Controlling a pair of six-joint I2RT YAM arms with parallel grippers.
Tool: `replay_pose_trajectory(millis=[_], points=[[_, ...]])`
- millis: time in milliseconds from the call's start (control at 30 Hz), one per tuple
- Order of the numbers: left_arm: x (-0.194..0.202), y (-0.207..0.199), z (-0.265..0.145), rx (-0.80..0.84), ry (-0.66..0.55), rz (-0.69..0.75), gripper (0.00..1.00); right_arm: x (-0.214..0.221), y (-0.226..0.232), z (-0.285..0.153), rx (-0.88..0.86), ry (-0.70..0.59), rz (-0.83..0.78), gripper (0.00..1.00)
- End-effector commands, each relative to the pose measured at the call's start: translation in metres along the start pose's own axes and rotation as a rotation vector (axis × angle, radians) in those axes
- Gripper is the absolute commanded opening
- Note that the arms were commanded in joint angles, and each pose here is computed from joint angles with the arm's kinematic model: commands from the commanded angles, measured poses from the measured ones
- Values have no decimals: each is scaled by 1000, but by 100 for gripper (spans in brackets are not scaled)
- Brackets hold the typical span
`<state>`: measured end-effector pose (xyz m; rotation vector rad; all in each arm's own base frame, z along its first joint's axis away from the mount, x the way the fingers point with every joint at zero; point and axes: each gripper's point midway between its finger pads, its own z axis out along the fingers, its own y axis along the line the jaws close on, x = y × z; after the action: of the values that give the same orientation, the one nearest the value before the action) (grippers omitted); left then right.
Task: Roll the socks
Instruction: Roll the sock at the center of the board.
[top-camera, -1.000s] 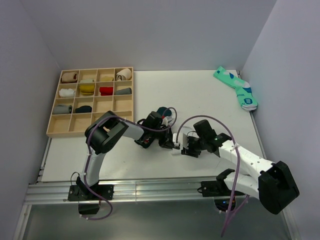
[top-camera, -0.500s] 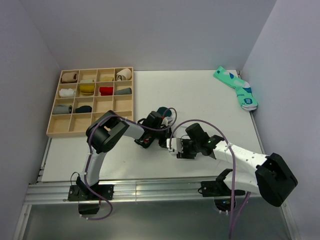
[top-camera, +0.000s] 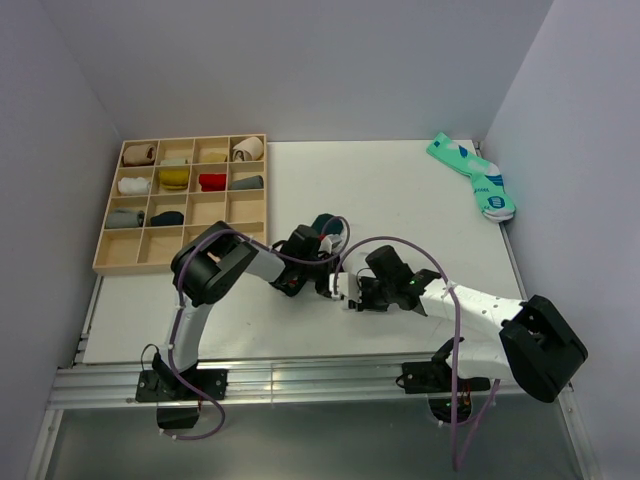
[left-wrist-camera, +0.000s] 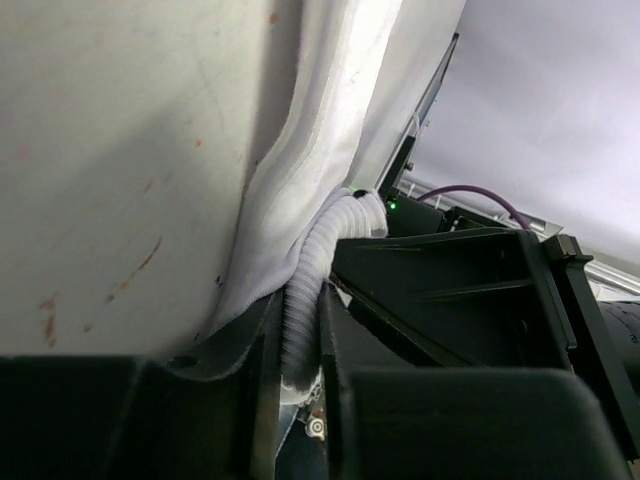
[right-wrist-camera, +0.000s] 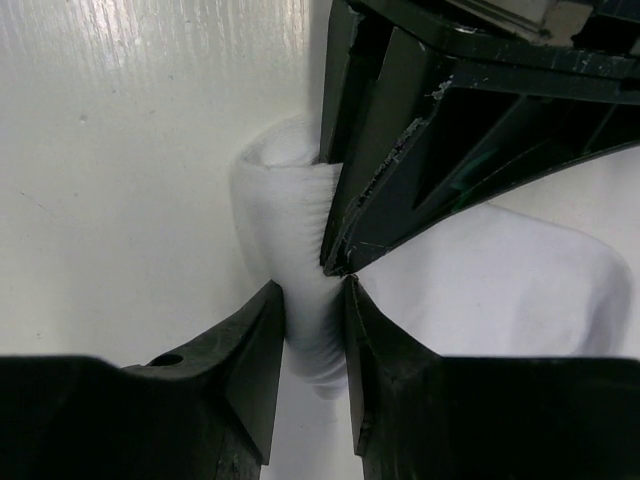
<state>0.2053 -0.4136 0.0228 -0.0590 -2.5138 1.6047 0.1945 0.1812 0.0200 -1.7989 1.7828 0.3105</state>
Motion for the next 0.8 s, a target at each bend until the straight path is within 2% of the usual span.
replay_pose_trajectory(millis=[0, 100, 400, 467, 500, 767], points=[[15, 47, -6, -132, -20, -119, 26, 7, 9, 2, -25, 27, 26, 16], [5, 34, -16, -110, -70, -94, 37, 10, 13, 1, -32, 19, 25, 15], [-46, 5, -49, -193, -214, 56, 42, 12, 20, -1, -61, 18, 23, 15], [-53, 11, -52, -238, -213, 72, 44, 12, 21, -2, -68, 12, 20, 15], [-64, 0, -52, -231, -226, 107, 45, 12, 22, -3, -70, 10, 18, 15], [-88, 4, -39, -293, -140, 258, 52, 13, 21, -8, -71, 26, 18, 15]])
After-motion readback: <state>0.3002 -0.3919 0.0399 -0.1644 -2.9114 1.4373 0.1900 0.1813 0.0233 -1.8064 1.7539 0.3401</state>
